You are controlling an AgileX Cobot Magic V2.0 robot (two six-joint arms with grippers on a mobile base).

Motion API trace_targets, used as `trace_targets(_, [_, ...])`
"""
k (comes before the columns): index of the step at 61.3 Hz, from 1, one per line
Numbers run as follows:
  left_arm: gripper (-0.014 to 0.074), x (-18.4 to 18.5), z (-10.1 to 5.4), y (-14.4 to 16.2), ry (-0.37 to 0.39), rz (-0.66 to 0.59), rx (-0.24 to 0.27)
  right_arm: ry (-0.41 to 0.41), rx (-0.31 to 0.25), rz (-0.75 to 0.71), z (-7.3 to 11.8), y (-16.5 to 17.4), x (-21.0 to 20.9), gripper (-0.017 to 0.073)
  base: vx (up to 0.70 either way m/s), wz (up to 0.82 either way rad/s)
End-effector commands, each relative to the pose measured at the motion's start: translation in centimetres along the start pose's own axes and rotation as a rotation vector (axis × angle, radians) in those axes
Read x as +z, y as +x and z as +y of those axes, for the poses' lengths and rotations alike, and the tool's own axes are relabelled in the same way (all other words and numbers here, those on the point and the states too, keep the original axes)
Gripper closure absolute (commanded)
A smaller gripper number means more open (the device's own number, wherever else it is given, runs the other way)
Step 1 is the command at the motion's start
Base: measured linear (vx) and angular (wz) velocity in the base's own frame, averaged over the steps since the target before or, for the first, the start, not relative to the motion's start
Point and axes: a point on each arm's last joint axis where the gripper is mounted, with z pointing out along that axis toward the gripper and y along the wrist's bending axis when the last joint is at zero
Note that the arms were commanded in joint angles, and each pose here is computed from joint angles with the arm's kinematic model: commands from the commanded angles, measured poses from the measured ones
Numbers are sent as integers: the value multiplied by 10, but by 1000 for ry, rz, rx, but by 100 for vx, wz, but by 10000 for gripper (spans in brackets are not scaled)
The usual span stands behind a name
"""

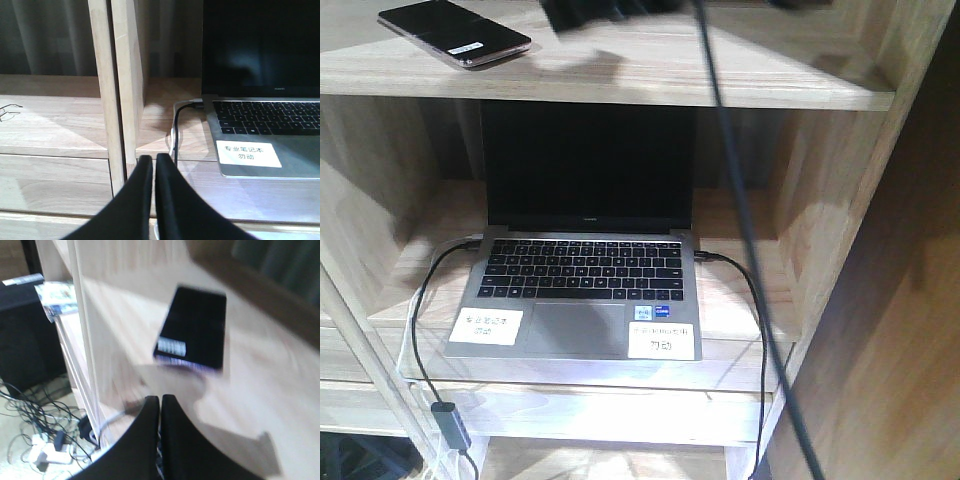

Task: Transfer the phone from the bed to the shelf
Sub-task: 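Withdraw the open right gripper back from the phone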

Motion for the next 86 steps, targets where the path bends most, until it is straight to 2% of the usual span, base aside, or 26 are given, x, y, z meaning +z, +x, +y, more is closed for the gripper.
trace_targets(1, [593, 0, 0, -6, -2, -72, -12, 111, 3, -174, 2, -4, -44, 563, 0, 0])
trace_targets(7, [593, 0, 0, -6, -2, -72, -12, 185, 41, -231, 5, 19, -62, 561, 0, 0])
trace_targets(13, [593, 0, 0, -6, -2, -72, -12, 240, 47, -281, 14, 41, -86, 561, 0, 0])
trace_targets(22, [593, 0, 0, -6, -2, -72, -12, 267, 61, -285, 29, 77, -109, 561, 0, 0])
trace_targets(35, [593, 0, 0, -6, -2, -72, -12, 262, 111, -302, 51, 123, -138, 561, 0, 0])
trace_targets(60, [593, 0, 0, -6, -2, -72, -12, 243, 166, -342, 85, 202, -174, 561, 0, 0])
trace_targets(75, [593, 0, 0, -6, -2, -72, -12, 225, 205, -354, 95, 232, -178, 561, 0, 0])
trace_targets(86, [593, 0, 0, -6, -2, -72, -12, 218, 210, -343, 96, 237, -177, 561, 0, 0])
